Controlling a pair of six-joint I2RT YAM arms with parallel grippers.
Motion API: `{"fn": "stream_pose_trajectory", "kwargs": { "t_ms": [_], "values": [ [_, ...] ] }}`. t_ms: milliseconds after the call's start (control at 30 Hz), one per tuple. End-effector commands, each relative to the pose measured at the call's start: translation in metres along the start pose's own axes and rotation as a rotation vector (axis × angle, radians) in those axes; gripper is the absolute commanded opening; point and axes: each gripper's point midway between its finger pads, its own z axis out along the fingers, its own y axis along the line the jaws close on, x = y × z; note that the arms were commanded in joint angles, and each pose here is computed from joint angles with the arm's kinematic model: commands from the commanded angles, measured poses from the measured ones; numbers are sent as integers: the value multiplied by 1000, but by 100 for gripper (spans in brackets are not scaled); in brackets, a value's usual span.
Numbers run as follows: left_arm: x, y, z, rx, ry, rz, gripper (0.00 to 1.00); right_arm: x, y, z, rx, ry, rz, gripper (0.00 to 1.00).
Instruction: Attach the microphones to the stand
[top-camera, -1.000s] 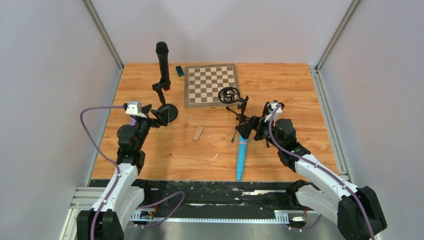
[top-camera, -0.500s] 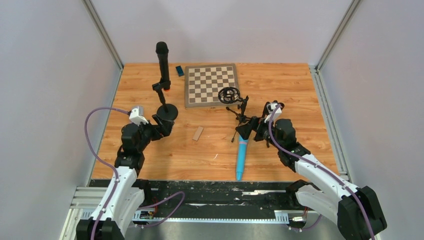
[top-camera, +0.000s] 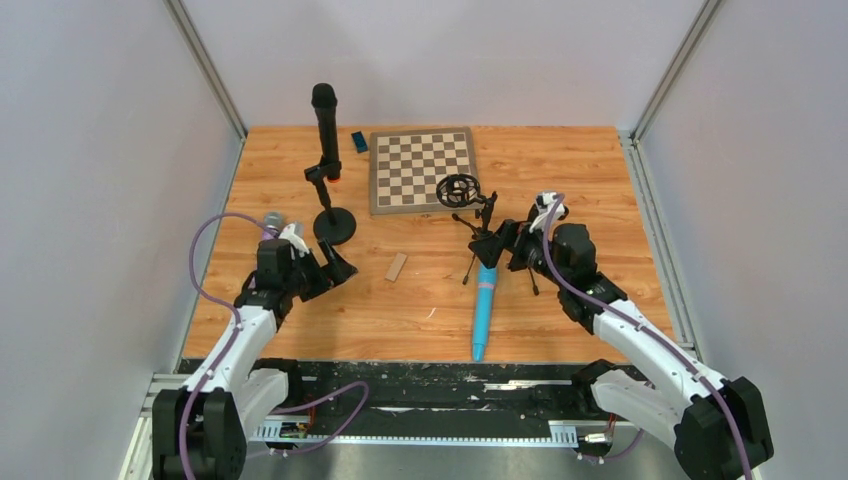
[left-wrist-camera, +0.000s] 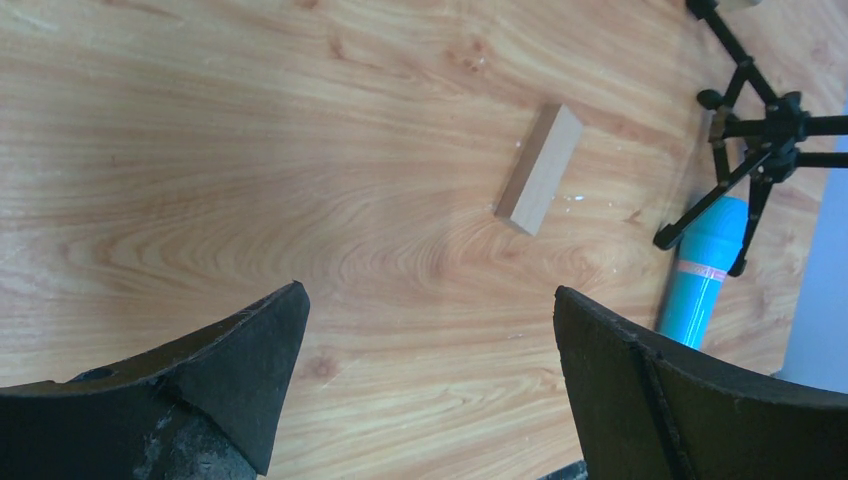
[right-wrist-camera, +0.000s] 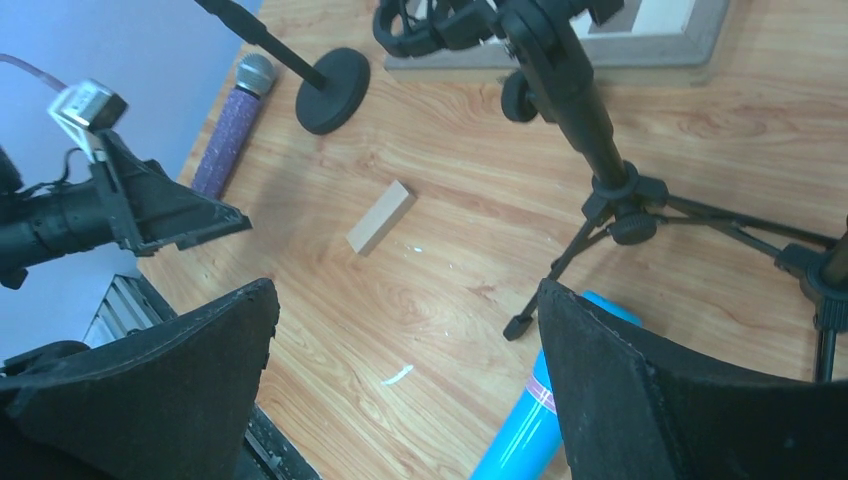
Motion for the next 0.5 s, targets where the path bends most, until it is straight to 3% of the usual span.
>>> {"fn": "stream_pose_trajectory", "kwargs": {
  "t_ms": [0, 167, 333, 467],
  "values": [
    [-1, 4, -3, -75, 69, 19, 100, -28, 18, -3, -43, -47, -27, 100],
    [4, 7, -1, -187, 82, 127, 100, -44, 20, -4, -42, -71, -36, 100],
    [-10, -3, -5, -229, -5, 227, 100, -63, 17, -7, -29, -107, -49, 100],
    [-17, -28, -13, -172, -99, 316, 100, -80, 12, -9, -8, -140, -51, 100]
  ]
}}
